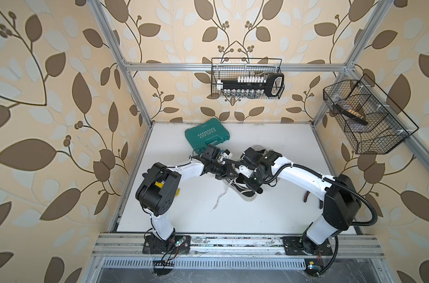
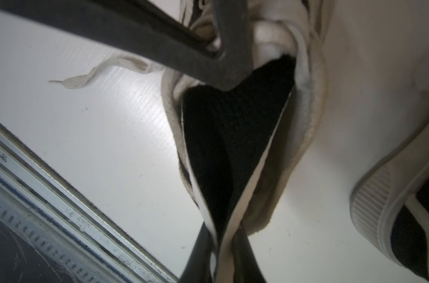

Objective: Insert the insole into the shoe

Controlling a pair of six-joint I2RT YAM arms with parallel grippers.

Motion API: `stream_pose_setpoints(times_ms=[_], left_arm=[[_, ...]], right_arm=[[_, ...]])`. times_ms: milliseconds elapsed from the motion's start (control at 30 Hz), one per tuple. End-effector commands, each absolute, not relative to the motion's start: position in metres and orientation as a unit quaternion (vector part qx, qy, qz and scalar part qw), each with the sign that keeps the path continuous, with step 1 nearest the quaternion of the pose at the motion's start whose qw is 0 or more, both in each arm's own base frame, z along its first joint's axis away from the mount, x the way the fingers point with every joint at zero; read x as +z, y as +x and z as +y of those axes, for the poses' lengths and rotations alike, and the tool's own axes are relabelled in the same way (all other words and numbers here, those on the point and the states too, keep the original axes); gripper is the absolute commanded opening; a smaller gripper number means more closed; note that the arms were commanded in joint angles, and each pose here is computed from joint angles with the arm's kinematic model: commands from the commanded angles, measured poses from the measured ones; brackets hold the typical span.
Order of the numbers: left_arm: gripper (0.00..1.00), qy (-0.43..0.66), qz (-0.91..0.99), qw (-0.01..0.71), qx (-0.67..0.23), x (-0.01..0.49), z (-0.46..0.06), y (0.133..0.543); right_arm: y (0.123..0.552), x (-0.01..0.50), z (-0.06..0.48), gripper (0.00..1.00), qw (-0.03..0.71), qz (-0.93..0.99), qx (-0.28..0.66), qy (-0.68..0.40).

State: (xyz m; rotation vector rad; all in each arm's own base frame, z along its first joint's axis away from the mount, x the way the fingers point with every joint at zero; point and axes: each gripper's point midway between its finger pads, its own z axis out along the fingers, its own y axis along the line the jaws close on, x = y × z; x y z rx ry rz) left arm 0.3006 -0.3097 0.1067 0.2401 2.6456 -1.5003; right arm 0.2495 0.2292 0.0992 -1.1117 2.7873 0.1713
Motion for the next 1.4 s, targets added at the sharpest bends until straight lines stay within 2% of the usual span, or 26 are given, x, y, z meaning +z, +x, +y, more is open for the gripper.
stream_pose_setpoints(times_ms=[0, 200, 367, 567, 800, 933, 1100, 1200, 1267, 1300, 1367], left_arm=[[0.00, 0.111, 0.841, 0.048, -0.527, 0.129, -0.321, 0.295], [0.00, 0.107, 0.838, 0.048, -0.532, 0.131, -0.321, 0.293], [0.00, 0.107, 0.838, 0.046, -0.534, 0.131, -0.321, 0.292], [0.00, 0.099, 0.837, 0.043, -0.536, 0.126, -0.321, 0.291], [0.00, 0.097, 0.834, 0.041, -0.542, 0.126, -0.322, 0.291], [0.00, 0.095, 0.834, 0.042, -0.542, 0.126, -0.321, 0.290], [0.00, 0.091, 0.834, 0.036, -0.543, 0.122, -0.321, 0.290], [0.00, 0.093, 0.835, 0.039, -0.541, 0.121, -0.320, 0.290], [0.00, 0.090, 0.836, 0.033, -0.540, 0.118, -0.321, 0.291], [0.00, 0.088, 0.837, 0.032, -0.539, 0.118, -0.321, 0.291], [0.00, 0.086, 0.838, 0.038, -0.537, 0.120, -0.319, 0.291]], right_arm=[[0.283, 0.107, 0.261, 0.11, 0.126, 0.908, 0.081, -0.392], [0.268, 0.104, 0.252, 0.11, 0.127, 0.907, 0.091, -0.392], [0.300, 0.105, 0.258, 0.10, 0.153, 0.911, 0.103, -0.370], [0.286, 0.106, 0.254, 0.12, 0.170, 0.907, 0.127, -0.363], [0.303, 0.104, 0.271, 0.11, 0.174, 0.899, 0.140, -0.377], [0.307, 0.101, 0.271, 0.12, 0.202, 0.890, 0.155, -0.377], [0.304, 0.098, 0.268, 0.12, 0.179, 0.899, 0.149, -0.372], [0.315, 0.099, 0.269, 0.15, 0.211, 0.891, 0.159, -0.368], [0.318, 0.101, 0.267, 0.20, 0.180, 0.904, 0.149, -0.359], [0.315, 0.101, 0.264, 0.26, 0.168, 0.907, 0.142, -0.359], [0.305, 0.101, 0.255, 0.44, 0.165, 0.908, 0.134, -0.362]])
